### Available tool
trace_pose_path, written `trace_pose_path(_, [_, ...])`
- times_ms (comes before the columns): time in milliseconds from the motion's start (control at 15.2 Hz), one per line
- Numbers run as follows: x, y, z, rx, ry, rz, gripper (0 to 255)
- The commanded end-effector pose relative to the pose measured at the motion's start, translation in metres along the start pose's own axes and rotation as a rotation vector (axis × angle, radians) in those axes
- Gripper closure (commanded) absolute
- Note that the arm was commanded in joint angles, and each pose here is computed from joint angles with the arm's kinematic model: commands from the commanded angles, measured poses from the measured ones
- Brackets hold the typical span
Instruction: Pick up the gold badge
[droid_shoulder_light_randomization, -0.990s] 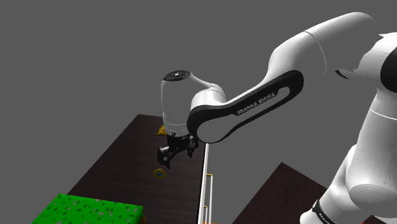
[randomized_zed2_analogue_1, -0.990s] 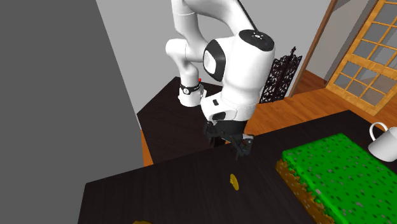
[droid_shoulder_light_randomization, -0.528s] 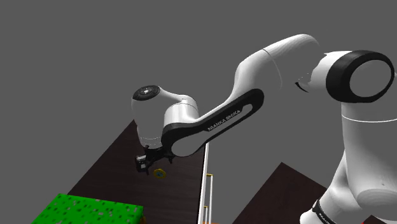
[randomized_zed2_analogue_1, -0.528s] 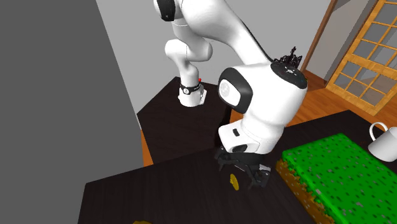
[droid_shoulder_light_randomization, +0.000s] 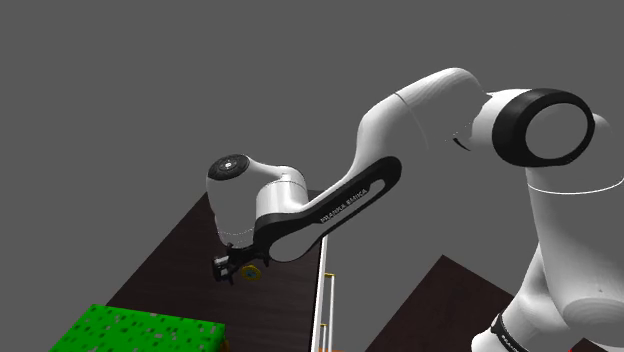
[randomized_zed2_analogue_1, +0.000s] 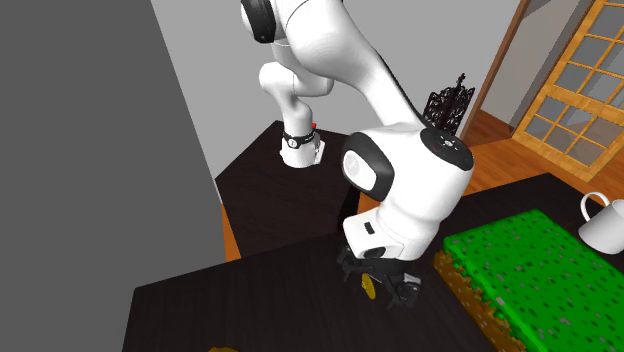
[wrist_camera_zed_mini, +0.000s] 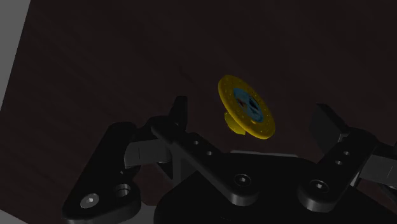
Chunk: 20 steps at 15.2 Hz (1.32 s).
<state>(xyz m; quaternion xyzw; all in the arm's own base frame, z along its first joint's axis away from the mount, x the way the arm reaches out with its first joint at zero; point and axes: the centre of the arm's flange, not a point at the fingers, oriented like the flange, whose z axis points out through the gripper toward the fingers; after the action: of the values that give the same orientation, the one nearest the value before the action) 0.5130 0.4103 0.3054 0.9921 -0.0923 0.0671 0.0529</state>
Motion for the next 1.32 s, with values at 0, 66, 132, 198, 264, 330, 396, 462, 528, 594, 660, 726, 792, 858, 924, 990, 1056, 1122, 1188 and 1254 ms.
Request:
trace_pose_path(0, [0.0, 0.0, 0.002, 0.0, 0.0, 0.0, 0])
trace_pose_path(66, [-0.001, 0.0, 0.002, 0.0, 0.0, 0.0, 255])
trace_pose_path(132, [-0.001, 0.0, 0.002, 0.0, 0.0, 0.0, 255])
trace_pose_path(198, [-0.001, 0.0, 0.002, 0.0, 0.0, 0.0, 255])
trace_pose_path(264, [-0.001, 0.0, 0.002, 0.0, 0.0, 0.0, 255])
trace_pose_path(330, [-0.001, 0.0, 0.002, 0.0, 0.0, 0.0, 255])
trace_pose_path(396, [-0.001, 0.0, 0.002, 0.0, 0.0, 0.0, 255])
trace_pose_path(462, [-0.001, 0.0, 0.002, 0.0, 0.0, 0.0, 255])
trace_pose_path(528, [-0.001, 0.0, 0.002, 0.0, 0.0, 0.0, 255])
trace_pose_path(594, [-0.001, 0.0, 0.002, 0.0, 0.0, 0.0, 255])
trace_pose_path(660, [0.0, 0.0, 0.002, 0.0, 0.0, 0.0, 255])
trace_pose_path(726, [0.0, 0.0, -0.004, 0.0, 0.0, 0.0, 255])
trace_pose_path(792, [0.001, 0.001, -0.009, 0.0, 0.0, 0.0, 255])
trace_pose_path(858, [0.002, 0.001, -0.014, 0.0, 0.0, 0.0, 255])
trace_pose_path(924, [0.003, 0.001, -0.019, 0.0, 0.0, 0.0, 255])
trace_pose_path(990, [0.003, 0.002, -0.024, 0.0, 0.0, 0.0, 255])
trace_pose_path(1056, [0.004, 0.002, -0.03, 0.0, 0.0, 0.0, 255])
trace_pose_path(1122, [0.005, 0.003, -0.035, 0.0, 0.0, 0.0, 255])
trace_pose_path(1188, [0.006, 0.003, -0.04, 0.0, 0.0, 0.0, 255])
trace_pose_path(1254, [0.006, 0.004, -0.045, 0.0, 0.0, 0.0, 255])
